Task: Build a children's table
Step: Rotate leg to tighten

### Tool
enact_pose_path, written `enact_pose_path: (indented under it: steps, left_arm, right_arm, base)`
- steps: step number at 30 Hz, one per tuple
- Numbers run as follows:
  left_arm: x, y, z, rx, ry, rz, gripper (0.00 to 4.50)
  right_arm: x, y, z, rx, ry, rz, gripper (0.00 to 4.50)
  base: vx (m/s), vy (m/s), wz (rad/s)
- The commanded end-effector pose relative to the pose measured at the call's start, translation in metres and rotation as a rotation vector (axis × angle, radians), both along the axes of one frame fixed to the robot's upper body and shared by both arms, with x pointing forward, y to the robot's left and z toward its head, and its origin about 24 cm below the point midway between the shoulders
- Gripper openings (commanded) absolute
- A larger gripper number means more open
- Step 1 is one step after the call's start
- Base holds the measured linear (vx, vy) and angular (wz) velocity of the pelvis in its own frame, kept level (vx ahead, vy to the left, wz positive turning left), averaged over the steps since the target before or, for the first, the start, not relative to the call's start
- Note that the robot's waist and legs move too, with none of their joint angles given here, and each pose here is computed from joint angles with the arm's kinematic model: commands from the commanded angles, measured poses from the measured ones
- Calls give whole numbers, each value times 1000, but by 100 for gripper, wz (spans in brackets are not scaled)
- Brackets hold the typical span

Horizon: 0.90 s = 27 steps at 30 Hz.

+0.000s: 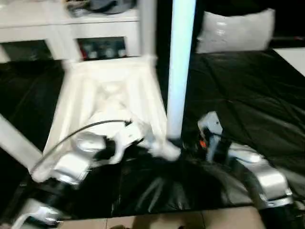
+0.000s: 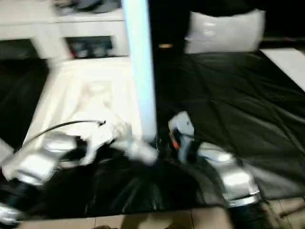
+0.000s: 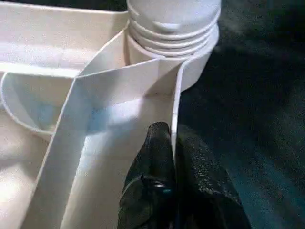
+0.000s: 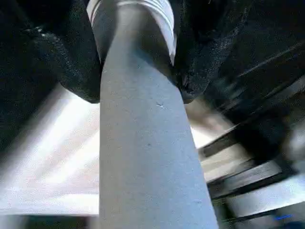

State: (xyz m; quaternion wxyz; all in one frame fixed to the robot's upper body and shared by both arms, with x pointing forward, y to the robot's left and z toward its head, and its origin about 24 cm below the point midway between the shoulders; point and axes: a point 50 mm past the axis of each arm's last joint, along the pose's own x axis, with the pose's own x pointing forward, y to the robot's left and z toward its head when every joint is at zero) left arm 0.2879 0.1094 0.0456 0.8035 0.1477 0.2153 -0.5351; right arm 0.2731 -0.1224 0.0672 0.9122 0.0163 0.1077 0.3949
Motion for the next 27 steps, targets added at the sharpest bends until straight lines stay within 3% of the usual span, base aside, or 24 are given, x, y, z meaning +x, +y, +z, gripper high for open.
enact_pose_path:
  steps: [1, 2, 5, 7, 10, 12, 15, 19, 23, 26, 27]
  left_arm:
    - [0, -21, 0, -34, -12, 18, 0]
    - [5, -34, 2, -41, -32, 75, 0]
    - [6, -39, 3, -42, -38, 92, 0]
    - [11, -55, 4, -2, -64, 119, 0]
    - [13, -62, 5, 39, -79, 124, 0]
    - [13, -62, 4, 48, -81, 121, 0]
    - [11, -48, 3, 73, -85, 51, 0]
    - [8, -38, 3, 72, -81, -13, 0]
    - [-3, -18, 0, 70, -59, -200, 0]
    - [-7, -9, -2, 87, -58, -298, 0]
    - [-9, -4, -1, 79, -43, -358, 0]
  right_arm:
    - [-9, 29, -12, 10, 77, 99, 193]
    - [-3, 38, -14, 15, 85, 6, 193]
    - [-2, 42, -14, 15, 87, -17, 193]
    - [5, 57, -15, 0, 97, -130, 193]
    - [6, 65, -14, -28, 83, -180, 193]
    - [5, 65, -14, -28, 78, -181, 249]
    - [-2, 35, -11, 40, 23, -186, 272]
    - [-4, 17, -6, 39, -24, -132, 317]
    - [-7, -16, 5, -9, -83, 26, 346]
    - [-10, -26, 9, -45, -87, 122, 372]
    - [-11, -32, 10, -94, -84, 204, 372]
  base:
    - [0, 0, 0]
    - [0, 0, 0]
    - [0, 0, 0]
    - [0, 0, 0]
    - [0, 0, 0]
    - [0, 0, 0]
    - [0, 0, 0]
    - [0, 0, 0]
    - [0, 0, 0]
    - [0, 0, 0]
    - [0, 0, 0]
